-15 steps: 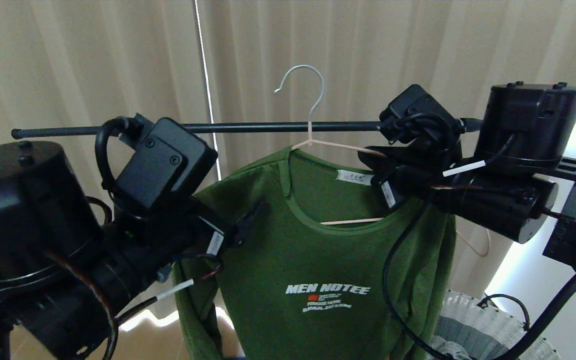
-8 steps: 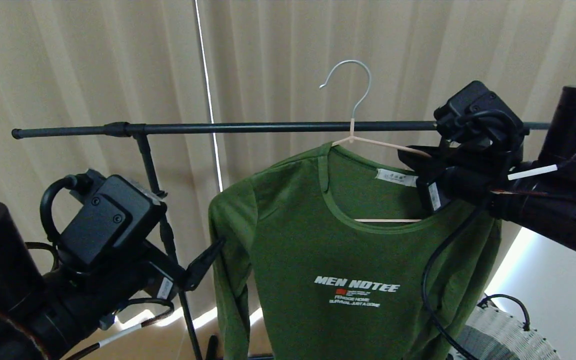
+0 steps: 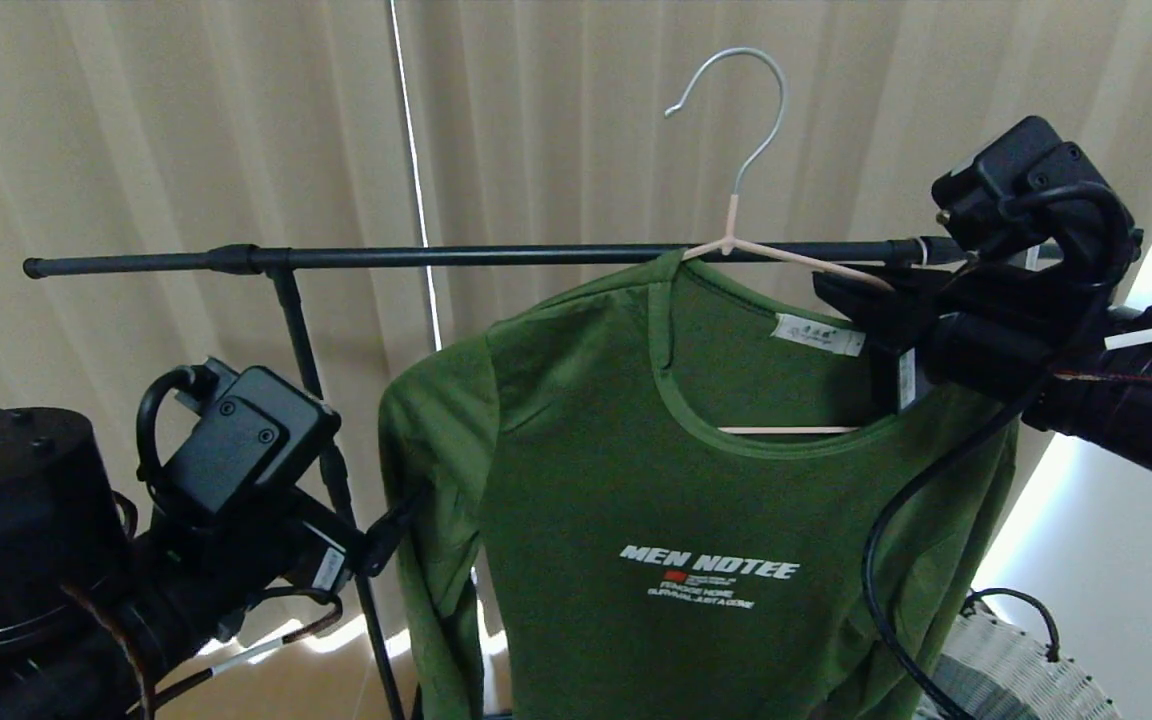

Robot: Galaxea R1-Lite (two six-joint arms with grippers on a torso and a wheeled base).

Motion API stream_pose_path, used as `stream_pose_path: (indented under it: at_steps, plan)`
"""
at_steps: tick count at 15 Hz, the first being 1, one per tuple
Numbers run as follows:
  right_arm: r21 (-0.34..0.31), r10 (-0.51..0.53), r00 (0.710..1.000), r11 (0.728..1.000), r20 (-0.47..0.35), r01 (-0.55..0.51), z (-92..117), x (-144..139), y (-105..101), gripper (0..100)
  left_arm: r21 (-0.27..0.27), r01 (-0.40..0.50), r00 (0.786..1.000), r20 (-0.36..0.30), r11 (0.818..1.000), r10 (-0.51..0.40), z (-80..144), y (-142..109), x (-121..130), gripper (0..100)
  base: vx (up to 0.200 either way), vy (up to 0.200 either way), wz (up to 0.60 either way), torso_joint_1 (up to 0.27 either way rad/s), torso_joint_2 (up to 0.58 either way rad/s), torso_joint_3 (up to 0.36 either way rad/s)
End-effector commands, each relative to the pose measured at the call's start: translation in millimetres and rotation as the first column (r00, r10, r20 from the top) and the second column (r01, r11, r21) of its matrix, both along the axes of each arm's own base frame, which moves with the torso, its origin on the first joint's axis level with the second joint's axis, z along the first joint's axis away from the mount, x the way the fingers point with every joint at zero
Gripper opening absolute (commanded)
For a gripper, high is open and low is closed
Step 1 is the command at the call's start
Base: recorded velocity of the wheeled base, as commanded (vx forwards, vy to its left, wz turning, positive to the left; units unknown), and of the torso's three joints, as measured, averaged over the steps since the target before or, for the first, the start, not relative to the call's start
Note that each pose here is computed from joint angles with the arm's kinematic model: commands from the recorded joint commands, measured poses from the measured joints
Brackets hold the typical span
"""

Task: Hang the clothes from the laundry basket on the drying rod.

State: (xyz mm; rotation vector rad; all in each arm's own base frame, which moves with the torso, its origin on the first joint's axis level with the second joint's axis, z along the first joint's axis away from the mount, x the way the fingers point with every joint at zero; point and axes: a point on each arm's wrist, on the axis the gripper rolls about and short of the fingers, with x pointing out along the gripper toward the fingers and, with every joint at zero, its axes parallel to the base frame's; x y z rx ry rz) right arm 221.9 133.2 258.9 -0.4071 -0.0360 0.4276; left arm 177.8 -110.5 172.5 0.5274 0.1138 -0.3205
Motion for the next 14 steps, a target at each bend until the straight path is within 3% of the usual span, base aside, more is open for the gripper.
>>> stream_pose_path:
  at_steps: [1, 4, 6, 10, 13, 14]
  plan:
    - [0.005, 0.008, 1.0, 1.0, 0.01, -0.008, 1.9, -2.1, 0.8, 0, 0.013, -0.009, 1.0, -0.021, 1.0, 0.009, -4.9, -3.5, 8.5, 0, 0.0, 0.0, 0.0, 0.0, 0.0, 0.0]
    - [0.005, 0.015, 1.0, 1.0, 0.013, -0.015, 2.7, -3.6, 2.6, 0, 0.007, -0.015, 1.0, -0.025, 1.0, 0.015, -5.3, -2.5, 8.9, 0, 0.0, 0.0, 0.0, 0.0, 0.0, 0.0]
    - [0.003, 0.003, 1.0, 1.0, 0.014, -0.003, 2.9, -4.0, 1.6, 0, 0.018, -0.096, 0.995, -0.031, 0.995, 0.097, -7.7, 14.1, 16.1, 0, 0.0, 0.0, 0.0, 0.0, 0.0, 0.0]
    - [0.003, -0.049, 0.999, 0.999, 0.018, 0.049, 5.9, -4.4, -9.2, 0, 0.025, -0.246, 0.968, -0.041, 0.969, 0.247, -12.6, 46.4, 23.4, 0, 0.0, 0.0, 0.0, 0.0, 0.0, 0.0]
    - [0.0, -0.05, 0.999, 0.999, 0.014, 0.05, 4.6, -4.0, -9.4, 0, 0.02, -0.238, 0.971, -0.03, 0.971, 0.238, -12.7, 45.2, 22.7, 0, 0.0, 0.0, 0.0, 0.0, 0.0, 0.0]
    - [-0.001, -0.05, 0.999, 0.999, 0.011, 0.05, 3.9, -3.3, -9.0, 0, 0.02, -0.221, 0.975, -0.029, 0.975, 0.222, -12.2, 42.0, 21.1, 100, 0.0, 0.0, 0.0, 0.0, 0.0, 0.0]
